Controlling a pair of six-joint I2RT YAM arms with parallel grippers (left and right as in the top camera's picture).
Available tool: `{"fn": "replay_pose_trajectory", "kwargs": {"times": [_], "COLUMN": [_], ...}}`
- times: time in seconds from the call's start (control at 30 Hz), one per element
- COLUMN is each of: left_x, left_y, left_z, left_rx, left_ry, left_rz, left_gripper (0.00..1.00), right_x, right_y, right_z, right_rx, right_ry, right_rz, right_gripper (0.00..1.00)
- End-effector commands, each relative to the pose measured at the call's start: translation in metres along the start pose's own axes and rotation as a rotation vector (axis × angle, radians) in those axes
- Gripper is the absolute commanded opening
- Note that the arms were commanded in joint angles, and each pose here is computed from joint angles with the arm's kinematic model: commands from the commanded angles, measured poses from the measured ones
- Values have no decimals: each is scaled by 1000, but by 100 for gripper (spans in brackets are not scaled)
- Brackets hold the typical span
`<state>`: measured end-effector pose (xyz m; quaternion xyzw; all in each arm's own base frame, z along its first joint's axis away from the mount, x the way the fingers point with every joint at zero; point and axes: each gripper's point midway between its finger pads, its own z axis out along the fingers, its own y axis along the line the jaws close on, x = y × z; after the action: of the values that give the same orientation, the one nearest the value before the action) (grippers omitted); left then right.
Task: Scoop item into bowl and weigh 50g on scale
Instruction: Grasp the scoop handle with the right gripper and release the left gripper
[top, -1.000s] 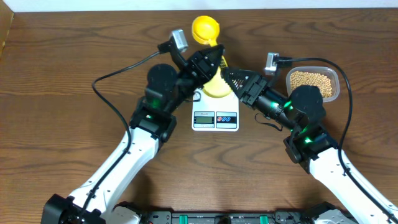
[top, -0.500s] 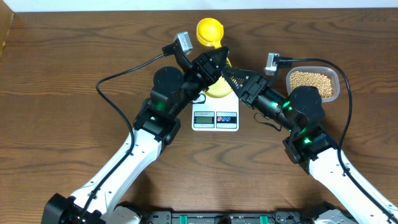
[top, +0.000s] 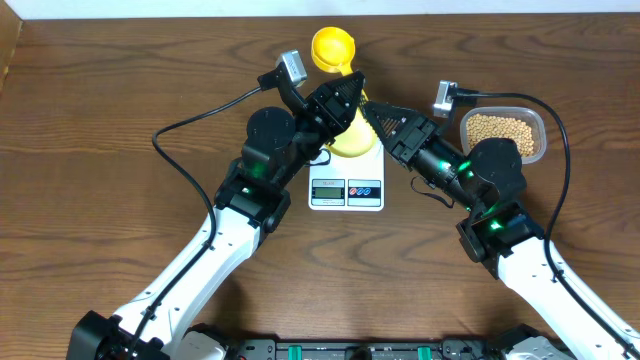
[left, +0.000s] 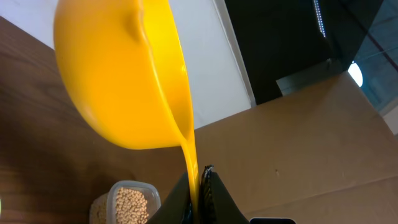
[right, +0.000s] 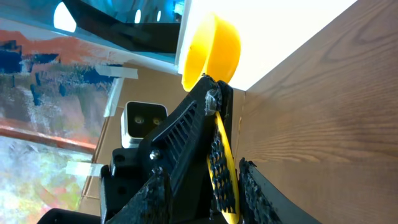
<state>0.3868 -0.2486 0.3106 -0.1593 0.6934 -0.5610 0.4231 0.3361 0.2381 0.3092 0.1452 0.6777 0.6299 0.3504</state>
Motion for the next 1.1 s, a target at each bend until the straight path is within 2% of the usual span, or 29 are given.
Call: {"fn": "replay_pose_trajectory", "kwargs": {"times": [0.0, 0.37, 0.57, 0.77, 1.07], "left_x": [-3, -1, 0, 1, 12], "left_y": [-4, -7, -8, -8, -13], "left_z": [0, 0, 0, 0, -1], "left_rx": [10, 20, 27, 27, 58], "left_ry": [-13, -1, 6, 10, 75], "left_rz": [0, -58, -72, -71, 14], "left_gripper": [7, 7, 7, 7, 8], "right_x": [-7, -7, -7, -7, -4], "right_y": [10, 9, 9, 9, -3], "right_z": [0, 0, 0, 0, 1], "right_rx": [-21, -12, -12, -12, 30], "right_ry": [-24, -28, -28, -27, -14], "right_rz": [-16, -13, -13, -13, -35], "right_gripper": [35, 36, 30, 29, 31]}}
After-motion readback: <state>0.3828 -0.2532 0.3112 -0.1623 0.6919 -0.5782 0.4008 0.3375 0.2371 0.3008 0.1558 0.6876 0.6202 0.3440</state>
